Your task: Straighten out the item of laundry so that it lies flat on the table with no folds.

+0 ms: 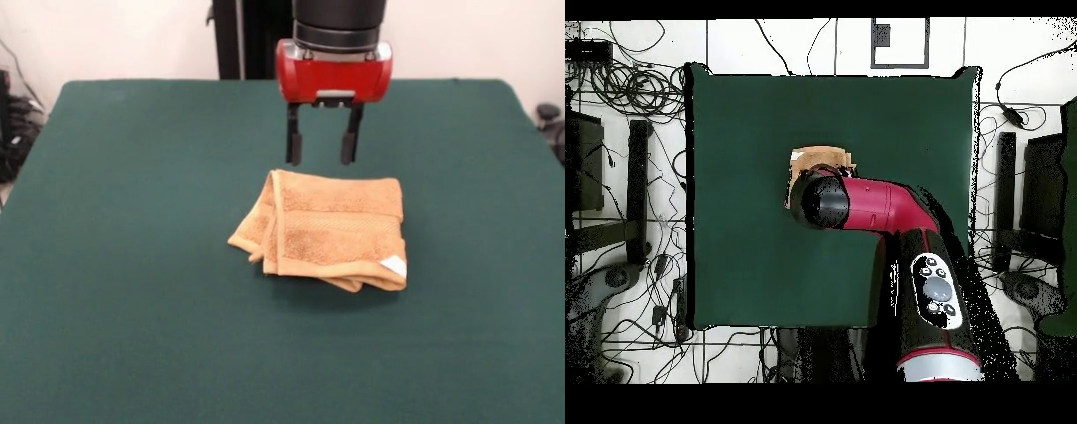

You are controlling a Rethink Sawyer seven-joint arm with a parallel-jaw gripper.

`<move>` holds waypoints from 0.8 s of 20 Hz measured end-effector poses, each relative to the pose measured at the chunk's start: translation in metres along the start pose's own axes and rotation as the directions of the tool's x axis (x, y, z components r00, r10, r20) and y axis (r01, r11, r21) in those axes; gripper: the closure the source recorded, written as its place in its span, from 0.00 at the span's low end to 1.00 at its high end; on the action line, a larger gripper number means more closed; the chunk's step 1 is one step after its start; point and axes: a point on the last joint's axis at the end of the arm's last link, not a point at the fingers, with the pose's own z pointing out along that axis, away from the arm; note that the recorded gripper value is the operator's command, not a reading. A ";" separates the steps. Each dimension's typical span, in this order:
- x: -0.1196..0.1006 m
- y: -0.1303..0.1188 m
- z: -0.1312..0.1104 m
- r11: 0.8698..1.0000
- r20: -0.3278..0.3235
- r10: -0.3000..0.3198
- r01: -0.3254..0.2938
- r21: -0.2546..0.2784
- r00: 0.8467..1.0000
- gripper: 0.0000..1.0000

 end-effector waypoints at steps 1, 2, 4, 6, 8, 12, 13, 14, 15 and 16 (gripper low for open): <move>-0.003 -0.001 -0.001 1.000 0.006 0.001 -0.001 0.002 1.000 0.00; -0.006 -0.002 -0.002 1.000 0.011 0.002 -0.002 0.003 1.000 0.00; -0.010 -0.004 -0.003 1.000 0.020 0.002 -0.003 0.006 1.000 0.00; -0.015 -0.005 -0.005 1.000 0.029 0.003 -0.003 0.008 1.000 0.00; -0.020 -0.007 -0.006 1.000 0.039 0.003 -0.004 0.011 0.999 0.00; -0.025 -0.008 -0.008 1.000 0.049 0.004 -0.005 0.014 0.999 0.00; -0.027 -0.009 -0.008 1.000 0.053 0.005 -0.006 0.015 0.999 0.00; -0.029 -0.009 -0.008 1.000 0.055 0.005 -0.006 0.015 0.998 0.00; -0.030 -0.010 -0.007 1.000 0.058 0.005 -0.006 0.016 0.998 0.00; -0.033 -0.011 -0.005 1.000 0.058 0.007 -0.008 0.015 0.998 0.00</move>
